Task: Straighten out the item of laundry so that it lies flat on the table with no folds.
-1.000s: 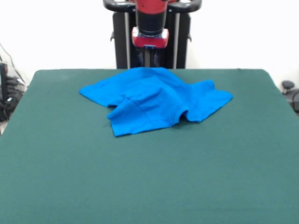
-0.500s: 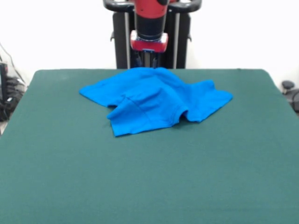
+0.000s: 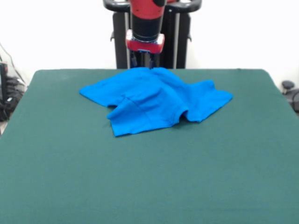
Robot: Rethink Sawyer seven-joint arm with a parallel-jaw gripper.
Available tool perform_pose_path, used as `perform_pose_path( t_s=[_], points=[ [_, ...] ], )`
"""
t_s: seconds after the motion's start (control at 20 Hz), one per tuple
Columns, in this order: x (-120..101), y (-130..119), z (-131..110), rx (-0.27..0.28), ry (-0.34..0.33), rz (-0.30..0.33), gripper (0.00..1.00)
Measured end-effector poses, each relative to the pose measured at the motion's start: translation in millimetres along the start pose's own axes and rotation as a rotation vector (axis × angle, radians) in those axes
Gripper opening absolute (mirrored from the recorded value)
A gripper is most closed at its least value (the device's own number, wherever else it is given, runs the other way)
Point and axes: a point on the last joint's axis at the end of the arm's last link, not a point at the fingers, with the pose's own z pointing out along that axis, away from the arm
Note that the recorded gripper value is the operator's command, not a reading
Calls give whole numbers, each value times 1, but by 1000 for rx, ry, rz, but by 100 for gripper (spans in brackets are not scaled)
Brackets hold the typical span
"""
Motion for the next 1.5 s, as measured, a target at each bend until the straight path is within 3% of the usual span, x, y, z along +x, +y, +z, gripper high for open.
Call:
perform_pose_path(
  t_s=[0.5, 1.1, 1.5],
  points=[
    [-28, 1, -3, 1, -44, -5, 100],
    [-63, -6, -11, 10, -81, 36, 100],
    [-70, -8, -13, 12, -73, 54, 100]
  ],
)
